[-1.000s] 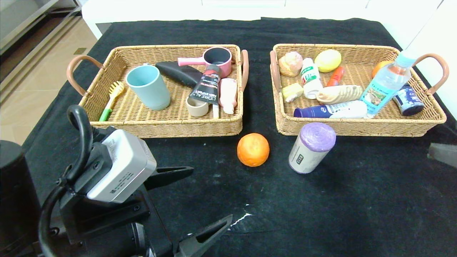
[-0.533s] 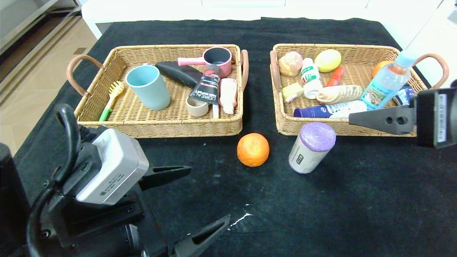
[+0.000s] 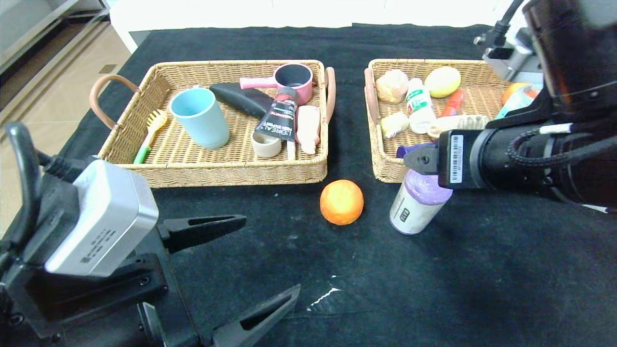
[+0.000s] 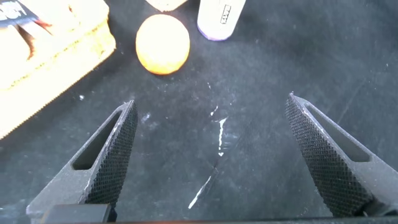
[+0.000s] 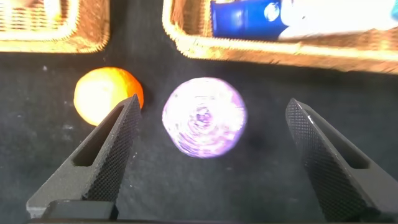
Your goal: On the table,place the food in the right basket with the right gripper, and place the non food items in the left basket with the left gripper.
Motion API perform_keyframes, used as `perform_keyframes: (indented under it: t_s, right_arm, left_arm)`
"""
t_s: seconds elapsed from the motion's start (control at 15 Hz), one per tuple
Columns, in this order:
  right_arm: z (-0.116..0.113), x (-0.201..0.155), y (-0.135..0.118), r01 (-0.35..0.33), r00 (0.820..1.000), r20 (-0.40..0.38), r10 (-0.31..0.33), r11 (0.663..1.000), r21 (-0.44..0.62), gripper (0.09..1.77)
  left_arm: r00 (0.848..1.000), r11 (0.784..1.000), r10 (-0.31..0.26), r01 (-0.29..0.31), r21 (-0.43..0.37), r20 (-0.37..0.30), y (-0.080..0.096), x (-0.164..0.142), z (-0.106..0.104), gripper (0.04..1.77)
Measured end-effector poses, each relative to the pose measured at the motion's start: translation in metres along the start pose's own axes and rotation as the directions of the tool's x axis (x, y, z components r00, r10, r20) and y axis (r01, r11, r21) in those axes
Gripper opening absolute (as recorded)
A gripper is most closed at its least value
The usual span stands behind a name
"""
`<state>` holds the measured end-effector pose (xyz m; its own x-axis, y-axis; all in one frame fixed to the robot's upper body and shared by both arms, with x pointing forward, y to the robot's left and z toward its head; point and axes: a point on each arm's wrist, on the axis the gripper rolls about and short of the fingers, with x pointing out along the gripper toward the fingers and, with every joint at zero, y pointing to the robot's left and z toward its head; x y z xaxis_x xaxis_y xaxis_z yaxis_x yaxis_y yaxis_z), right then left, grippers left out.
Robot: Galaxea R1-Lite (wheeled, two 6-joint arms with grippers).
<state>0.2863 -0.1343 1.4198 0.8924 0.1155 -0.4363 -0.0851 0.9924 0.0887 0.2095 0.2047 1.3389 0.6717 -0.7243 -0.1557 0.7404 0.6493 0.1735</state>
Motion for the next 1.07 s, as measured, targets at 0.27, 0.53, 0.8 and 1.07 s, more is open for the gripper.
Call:
perform_keyframes:
  t_s: [0.27,0.53,0.8,1.07]
  right_arm:
    - [-0.006,0.02,0.008,0.031,0.999,-0.031,-0.03,0.999,0.018,1.71]
    - [-0.012,0.038,0.011,0.066,0.996,-0.058,-0.064,0.997,0.038,1.71]
    - [-0.016,0.055,0.009,0.107,0.992,-0.079,-0.103,0.993,0.057,1.71]
    - [-0.018,0.061,0.009,0.12,0.989,-0.089,-0.115,0.991,0.053,1.71]
  left_arm:
    - [1.0,1.0,0.004,-0.004,0.0,0.022,0.001,-0.005,0.003,1.72]
    - [1.0,1.0,0.005,-0.005,0.002,0.028,0.001,-0.006,0.004,1.72]
    - [1.0,1.0,0.005,-0.005,0.002,0.029,0.001,-0.007,0.004,1.72]
    - [1.0,1.0,0.004,-0.004,0.001,0.025,0.001,-0.006,0.003,1.72]
